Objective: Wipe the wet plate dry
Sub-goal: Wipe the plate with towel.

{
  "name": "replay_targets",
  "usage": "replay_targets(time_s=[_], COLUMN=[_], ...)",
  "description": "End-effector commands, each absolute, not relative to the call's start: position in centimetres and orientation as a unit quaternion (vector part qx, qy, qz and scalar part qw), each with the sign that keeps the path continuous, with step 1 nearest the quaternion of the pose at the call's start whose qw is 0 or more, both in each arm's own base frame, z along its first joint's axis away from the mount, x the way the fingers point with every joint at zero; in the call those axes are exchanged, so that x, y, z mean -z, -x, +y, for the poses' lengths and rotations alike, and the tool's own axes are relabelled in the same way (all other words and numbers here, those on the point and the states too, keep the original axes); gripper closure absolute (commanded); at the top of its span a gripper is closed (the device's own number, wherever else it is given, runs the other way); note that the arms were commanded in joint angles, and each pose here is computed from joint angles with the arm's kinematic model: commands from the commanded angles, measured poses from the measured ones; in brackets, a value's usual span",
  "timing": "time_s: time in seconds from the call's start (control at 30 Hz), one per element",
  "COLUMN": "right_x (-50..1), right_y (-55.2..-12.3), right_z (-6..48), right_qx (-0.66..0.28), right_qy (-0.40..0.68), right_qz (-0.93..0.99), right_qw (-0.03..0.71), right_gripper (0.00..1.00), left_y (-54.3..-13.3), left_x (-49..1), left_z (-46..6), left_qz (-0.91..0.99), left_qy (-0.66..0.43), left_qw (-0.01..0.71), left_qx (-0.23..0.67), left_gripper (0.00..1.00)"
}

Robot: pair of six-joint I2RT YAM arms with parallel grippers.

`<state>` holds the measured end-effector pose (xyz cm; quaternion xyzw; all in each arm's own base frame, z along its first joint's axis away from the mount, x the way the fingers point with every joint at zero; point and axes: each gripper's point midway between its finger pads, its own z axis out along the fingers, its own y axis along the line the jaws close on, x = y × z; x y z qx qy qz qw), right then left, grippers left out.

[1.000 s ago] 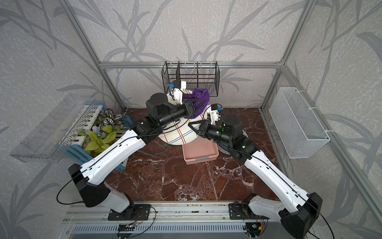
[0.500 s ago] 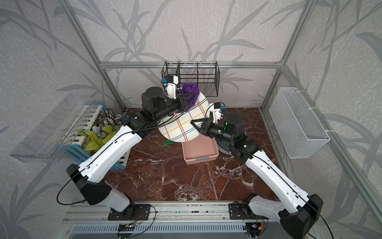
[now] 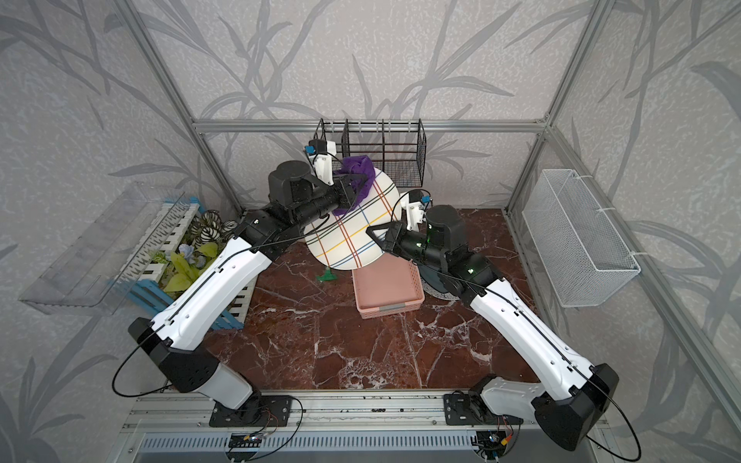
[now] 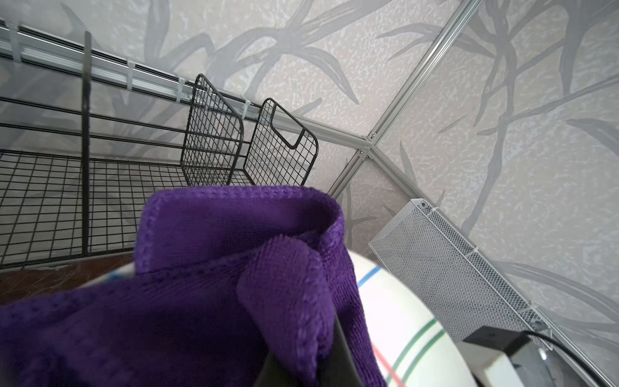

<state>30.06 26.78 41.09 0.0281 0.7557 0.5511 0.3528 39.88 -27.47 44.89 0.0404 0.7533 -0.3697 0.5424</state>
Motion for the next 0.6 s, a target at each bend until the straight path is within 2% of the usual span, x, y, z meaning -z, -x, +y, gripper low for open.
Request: replay_targets(time_s=[0.0, 0.17, 0.23, 0.33, 0.4, 0.57], right_x=[-56.4, -57.4, -57.6, -58.2, -58.4, -58.6], right_y=[-27.1, -26.7, -27.3, -26.8, -26.0, -27.0], right_z=[22.1, 25.4, 25.5, 27.2, 28.6, 29.4], right_qx=[-0.636, -0.673, -0.675, -0.686, -0.697, -0.704], right_qy=[0.022, 0.088, 0.091, 0.146, 0.176, 0.182], right_qz=[0.559, 0.556, 0.555, 0.555, 0.554, 0.553], right_qw=[0.531, 0.479, 0.478, 0.448, 0.42, 0.407], right_gripper=[1.0, 1.0, 1.0, 1.0, 1.0, 1.0], left_y=[-39.5, -37.9, -39.2, -43.2, -45.1, -44.5], left_x=[-38.3, -36.2, -37.6, -40.9, -42.6, -42.9], left_z=[-25.8, -28.8, -27.9, -23.9, -23.5, -31.9], left_qz=[0.801, 0.813, 0.801, 0.782, 0.774, 0.774], left_qy=[-0.021, -0.051, -0.025, 0.039, 0.029, -0.099], left_qw=[0.479, 0.419, 0.445, 0.49, 0.51, 0.47], left_qx=[0.359, 0.401, 0.4, 0.384, 0.374, 0.413], left_gripper=[1.0, 1.0, 1.0, 1.0, 1.0, 1.0])
